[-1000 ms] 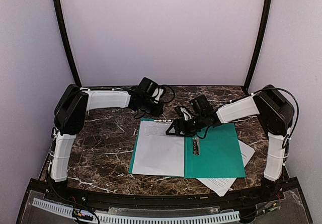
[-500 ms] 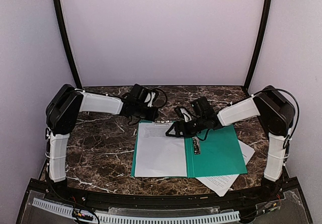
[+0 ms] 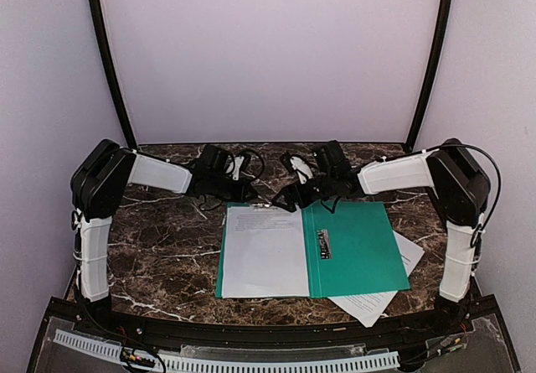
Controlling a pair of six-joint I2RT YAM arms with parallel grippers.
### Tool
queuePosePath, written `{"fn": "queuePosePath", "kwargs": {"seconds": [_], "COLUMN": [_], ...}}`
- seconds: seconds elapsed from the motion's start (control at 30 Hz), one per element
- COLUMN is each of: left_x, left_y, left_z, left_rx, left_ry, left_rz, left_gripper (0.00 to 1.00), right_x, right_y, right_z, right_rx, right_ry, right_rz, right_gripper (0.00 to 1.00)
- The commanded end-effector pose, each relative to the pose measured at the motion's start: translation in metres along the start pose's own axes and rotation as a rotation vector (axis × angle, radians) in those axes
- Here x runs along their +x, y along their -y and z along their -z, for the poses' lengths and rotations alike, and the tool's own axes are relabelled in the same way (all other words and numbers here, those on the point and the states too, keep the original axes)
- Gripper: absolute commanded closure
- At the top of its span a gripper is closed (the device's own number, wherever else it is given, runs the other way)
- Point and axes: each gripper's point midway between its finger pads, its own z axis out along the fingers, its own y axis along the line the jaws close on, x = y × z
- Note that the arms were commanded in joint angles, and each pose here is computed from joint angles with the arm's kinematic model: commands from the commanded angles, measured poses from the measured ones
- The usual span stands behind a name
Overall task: Put the files into the folder
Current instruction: Clamp the file in the folder.
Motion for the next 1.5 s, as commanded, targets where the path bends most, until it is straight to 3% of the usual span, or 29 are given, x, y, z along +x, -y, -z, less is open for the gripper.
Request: {"fn": "queuePosePath", "kwargs": {"seconds": [0.0, 0.3, 0.67, 1.13, 1.47], "left_x": [0.068, 0.082, 0.1, 0.108, 0.109], "left_y": [-0.013, -0.004, -0.004, -0.007, -0.008], "left_z": [0.006, 0.012, 0.011, 0.012, 0.012], "left_rx": [0.019, 0.084, 0.105, 0.097, 0.091], "left_ry": [-0.25, -0.321, -0.337, -0.342, -0.344], "left_rz": [0.062, 0.056, 0.137, 0.167, 0.167], "left_gripper": [0.99, 0.99, 0.99, 0.99, 0.99], "right_x": [0.001, 0.014, 0.035, 0.054, 0.061], "right_y": [0.017, 0.011, 0.003, 0.006, 0.01], "right_z": [-0.014, -0.027, -0.046, -0.058, -0.063], "right_rx": [0.061, -0.006, -0.013, 0.002, 0.022], "right_ry": [-0.05, -0.133, -0.184, -0.226, -0.244], "right_rz": [0.165, 0.295, 0.336, 0.334, 0.336], "right_gripper": [0.18, 0.22, 0.27, 0.57, 0.64]}}
